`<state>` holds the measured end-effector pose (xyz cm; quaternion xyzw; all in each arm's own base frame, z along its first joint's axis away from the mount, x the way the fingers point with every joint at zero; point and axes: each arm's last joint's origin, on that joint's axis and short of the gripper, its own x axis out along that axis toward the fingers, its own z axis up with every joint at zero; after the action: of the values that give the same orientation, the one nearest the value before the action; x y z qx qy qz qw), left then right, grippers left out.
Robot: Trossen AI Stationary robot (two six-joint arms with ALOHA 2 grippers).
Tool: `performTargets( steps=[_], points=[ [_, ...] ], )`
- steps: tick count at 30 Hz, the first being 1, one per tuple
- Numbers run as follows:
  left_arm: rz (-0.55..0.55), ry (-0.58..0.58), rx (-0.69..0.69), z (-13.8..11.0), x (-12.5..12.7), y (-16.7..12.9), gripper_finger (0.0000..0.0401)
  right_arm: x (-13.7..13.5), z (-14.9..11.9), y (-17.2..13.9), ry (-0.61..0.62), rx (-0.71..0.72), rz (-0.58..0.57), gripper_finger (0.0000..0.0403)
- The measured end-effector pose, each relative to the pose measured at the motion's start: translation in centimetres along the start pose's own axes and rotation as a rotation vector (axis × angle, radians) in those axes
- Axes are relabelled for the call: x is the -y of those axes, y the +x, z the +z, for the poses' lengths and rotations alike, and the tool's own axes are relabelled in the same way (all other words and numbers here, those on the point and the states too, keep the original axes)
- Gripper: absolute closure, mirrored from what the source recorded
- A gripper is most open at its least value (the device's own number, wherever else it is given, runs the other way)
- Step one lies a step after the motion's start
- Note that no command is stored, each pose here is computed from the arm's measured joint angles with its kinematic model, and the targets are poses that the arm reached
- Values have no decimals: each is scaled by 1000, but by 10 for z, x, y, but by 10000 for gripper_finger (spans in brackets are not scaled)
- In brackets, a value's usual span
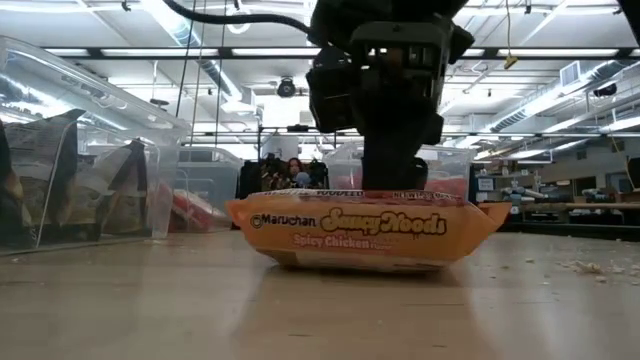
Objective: Sort Maruchan noodles
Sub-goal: Put the orange noodle pack into the top right transparent bin
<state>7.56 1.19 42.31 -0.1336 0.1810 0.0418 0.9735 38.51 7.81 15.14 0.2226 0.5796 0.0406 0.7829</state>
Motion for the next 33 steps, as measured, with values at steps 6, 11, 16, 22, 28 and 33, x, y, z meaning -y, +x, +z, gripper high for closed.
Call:
performTargets(
  steps=[6,11,16,22,28,33],
  points=[
    [38,1,8,0,-1,0,214,2,0,2,-45,28,-27,230],
    [41,1,9,0,-1,0,213,0,5,0,-72,60,-25,315],
    [40,4,9,0,-1,0,213,-7,16,-27,-84,119,-139,385],
    [120,76,41,4,-3,1,213,-21,38,-145,-32,380,-468,386],
    [167,141,113,13,-4,6,213,-1,37,-267,194,706,-826,386],
    [168,185,131,22,-4,19,213,53,27,-303,435,681,-996,386]
  ],
)
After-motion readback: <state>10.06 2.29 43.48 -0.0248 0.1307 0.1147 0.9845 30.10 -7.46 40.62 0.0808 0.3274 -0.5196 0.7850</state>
